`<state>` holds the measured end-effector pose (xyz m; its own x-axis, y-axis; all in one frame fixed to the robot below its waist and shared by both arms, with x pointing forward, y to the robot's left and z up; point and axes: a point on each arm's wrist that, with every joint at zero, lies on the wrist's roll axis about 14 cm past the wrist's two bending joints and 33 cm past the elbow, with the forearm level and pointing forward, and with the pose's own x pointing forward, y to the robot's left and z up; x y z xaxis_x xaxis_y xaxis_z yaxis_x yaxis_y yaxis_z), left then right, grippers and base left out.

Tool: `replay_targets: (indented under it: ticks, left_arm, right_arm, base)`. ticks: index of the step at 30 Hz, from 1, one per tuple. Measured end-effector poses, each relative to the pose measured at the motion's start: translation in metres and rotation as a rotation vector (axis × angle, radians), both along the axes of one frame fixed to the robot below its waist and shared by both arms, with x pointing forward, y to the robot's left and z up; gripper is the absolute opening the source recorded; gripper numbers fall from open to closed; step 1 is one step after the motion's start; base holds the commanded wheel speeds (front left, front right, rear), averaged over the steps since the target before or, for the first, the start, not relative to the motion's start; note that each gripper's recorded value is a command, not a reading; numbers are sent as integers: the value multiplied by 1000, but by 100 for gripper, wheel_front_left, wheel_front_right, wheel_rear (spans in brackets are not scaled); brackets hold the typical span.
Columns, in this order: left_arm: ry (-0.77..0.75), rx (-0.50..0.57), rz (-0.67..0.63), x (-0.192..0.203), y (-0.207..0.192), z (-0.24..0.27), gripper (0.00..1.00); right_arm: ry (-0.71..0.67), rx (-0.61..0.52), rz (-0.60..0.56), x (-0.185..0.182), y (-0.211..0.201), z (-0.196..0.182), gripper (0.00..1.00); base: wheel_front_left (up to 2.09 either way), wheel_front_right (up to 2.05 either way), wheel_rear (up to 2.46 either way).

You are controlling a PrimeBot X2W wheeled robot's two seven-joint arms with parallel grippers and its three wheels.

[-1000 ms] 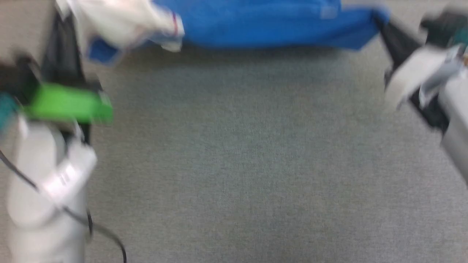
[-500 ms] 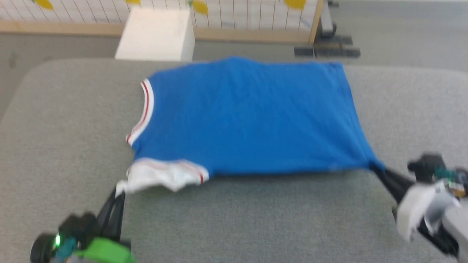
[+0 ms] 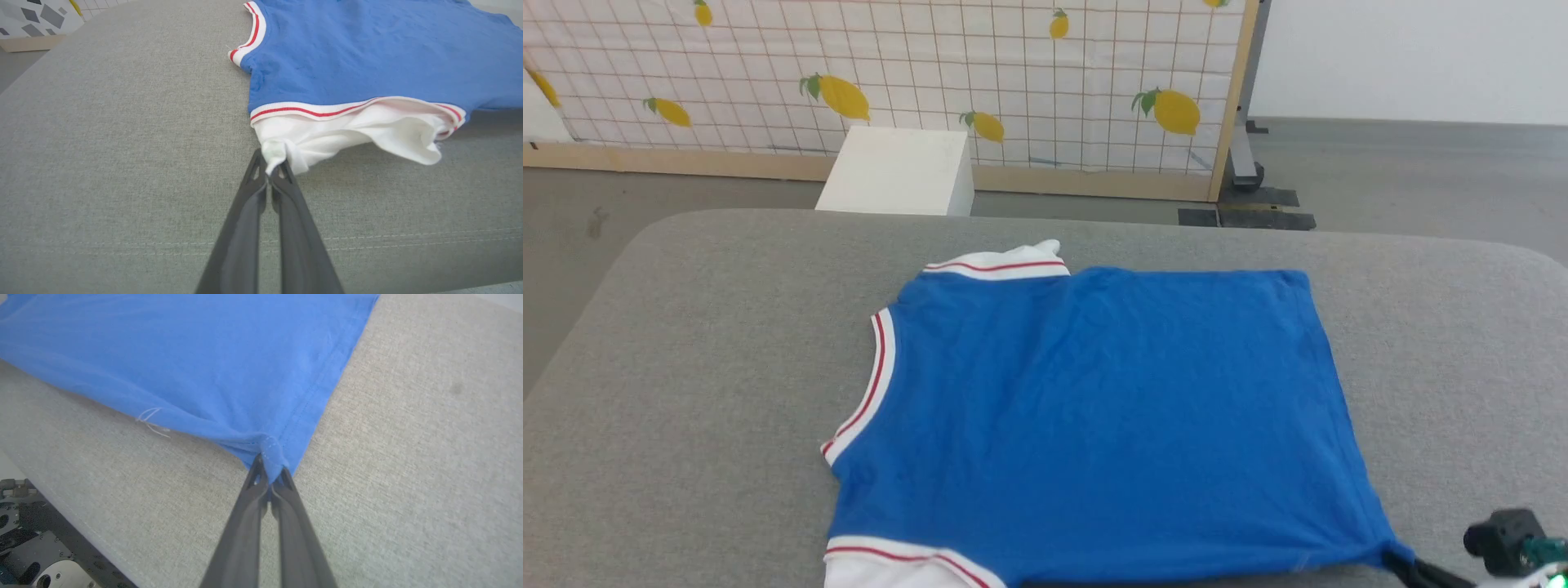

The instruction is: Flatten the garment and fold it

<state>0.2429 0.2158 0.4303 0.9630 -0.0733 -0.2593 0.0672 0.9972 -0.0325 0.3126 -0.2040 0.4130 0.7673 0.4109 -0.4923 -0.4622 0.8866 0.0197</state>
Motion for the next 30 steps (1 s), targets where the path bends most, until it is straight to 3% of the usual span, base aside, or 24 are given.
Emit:
replay_targets:
  ticks: [5, 12, 24, 30]
  left_arm:
    - [38, -23, 25, -12, 0, -7, 0]
    - [-7, -14, -1, 6, -5, 6, 0]
    - [-249, 103, -102, 118, -11, 80, 0]
    - [-264, 128, -132, 176, -15, 89, 0]
  right_arm:
    - [47, 7, 6, -17, 4, -7, 0]
    - [-19, 28, -7, 1, 11, 14, 0]
    - [-123, 61, -63, 52, 12, 52, 0]
    - [-124, 52, -79, 86, 8, 55, 0]
  base:
    - [0, 0, 0]
    - [0, 0, 0]
    - [0, 0, 0]
    - [0, 0, 0]
